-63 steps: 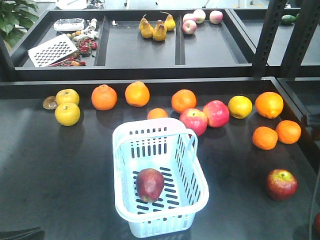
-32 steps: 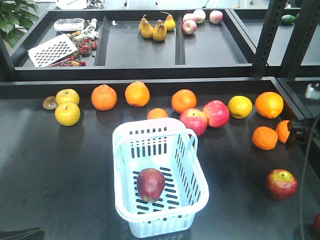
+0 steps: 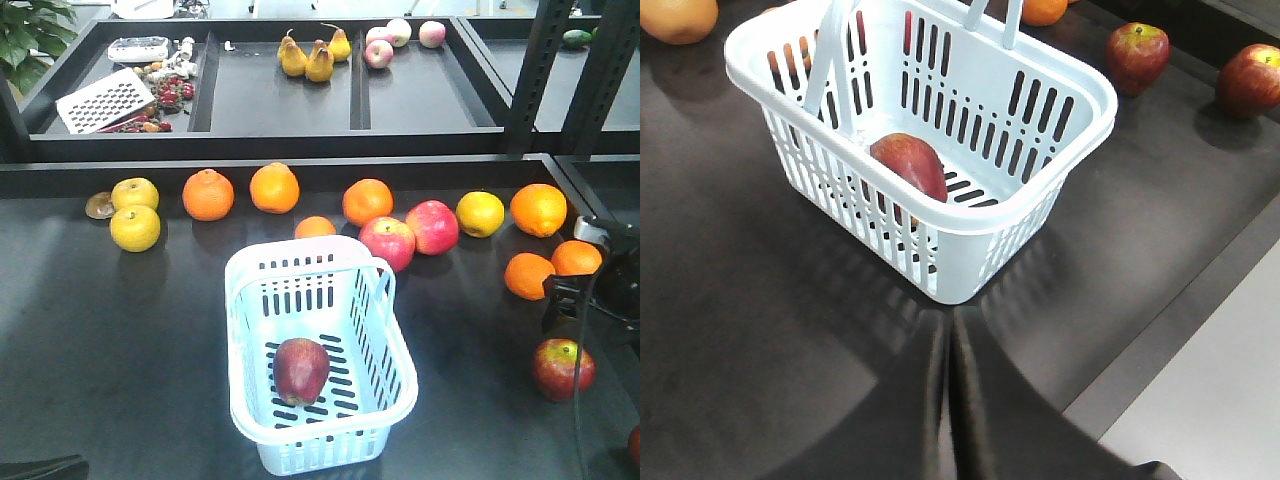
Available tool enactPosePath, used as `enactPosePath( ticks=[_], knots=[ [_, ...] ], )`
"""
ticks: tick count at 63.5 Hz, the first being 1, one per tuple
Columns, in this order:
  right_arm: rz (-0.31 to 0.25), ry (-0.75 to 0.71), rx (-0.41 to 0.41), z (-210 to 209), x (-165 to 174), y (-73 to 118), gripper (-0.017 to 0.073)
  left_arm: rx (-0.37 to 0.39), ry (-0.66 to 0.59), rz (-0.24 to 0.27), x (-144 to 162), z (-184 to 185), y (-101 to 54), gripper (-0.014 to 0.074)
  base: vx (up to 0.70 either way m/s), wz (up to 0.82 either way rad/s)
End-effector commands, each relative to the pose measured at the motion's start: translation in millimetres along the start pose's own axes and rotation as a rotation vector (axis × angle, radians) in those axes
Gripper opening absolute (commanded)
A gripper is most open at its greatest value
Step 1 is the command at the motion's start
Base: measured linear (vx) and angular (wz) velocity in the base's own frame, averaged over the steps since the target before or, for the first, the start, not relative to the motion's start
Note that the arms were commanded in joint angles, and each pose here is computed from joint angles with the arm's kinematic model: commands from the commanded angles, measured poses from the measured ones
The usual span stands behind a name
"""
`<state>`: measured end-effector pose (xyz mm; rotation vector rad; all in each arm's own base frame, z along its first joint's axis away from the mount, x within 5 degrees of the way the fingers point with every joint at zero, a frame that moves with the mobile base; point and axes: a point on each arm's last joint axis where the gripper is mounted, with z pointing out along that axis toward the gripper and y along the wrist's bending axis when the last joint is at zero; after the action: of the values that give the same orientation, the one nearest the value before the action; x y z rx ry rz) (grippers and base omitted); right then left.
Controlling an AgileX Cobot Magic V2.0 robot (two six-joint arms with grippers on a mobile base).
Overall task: Pick three apples into basket with both arms
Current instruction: 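Move the right gripper back toward the next red apple, then close the right gripper on the second red apple and lift it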
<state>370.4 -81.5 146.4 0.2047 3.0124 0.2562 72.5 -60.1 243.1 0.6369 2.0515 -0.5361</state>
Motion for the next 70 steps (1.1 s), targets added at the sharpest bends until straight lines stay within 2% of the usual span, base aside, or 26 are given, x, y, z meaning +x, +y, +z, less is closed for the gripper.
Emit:
enactPosePath(
  ticks=[1,34,55,62,70],
  knots=[
    [-0.011,-0.084,0.001,-20,-8,1.3,0.0584,-0.013,-0.079,-0.026,-13,-3,0.6,-0.0006,0.0,0.0],
    [0.006,-0.006,-0.008,17,-9,-4.6,0.0584,-0.013,-0.079,-0.026,-13,-3,0.6,-0.0006,0.0,0.0],
    [-0.055,0.029,-0.013,42,-10,19.2,0.0579,-0.013,-0.078,-0.026,-13,-3,0.6,-0.0006,0.0,0.0],
    [-0.076,0.029,-0.015,42,-10,28.6,0.0538,-0.013,-0.078,-0.026,-13,-3,0.6,-0.0006,0.0,0.0],
    [-0.089,0.021,-0.018,34,-10,34.2,0.04,-0.013,-0.078,-0.026,-13,-3,0.6,-0.0006,0.0,0.0]
  ],
)
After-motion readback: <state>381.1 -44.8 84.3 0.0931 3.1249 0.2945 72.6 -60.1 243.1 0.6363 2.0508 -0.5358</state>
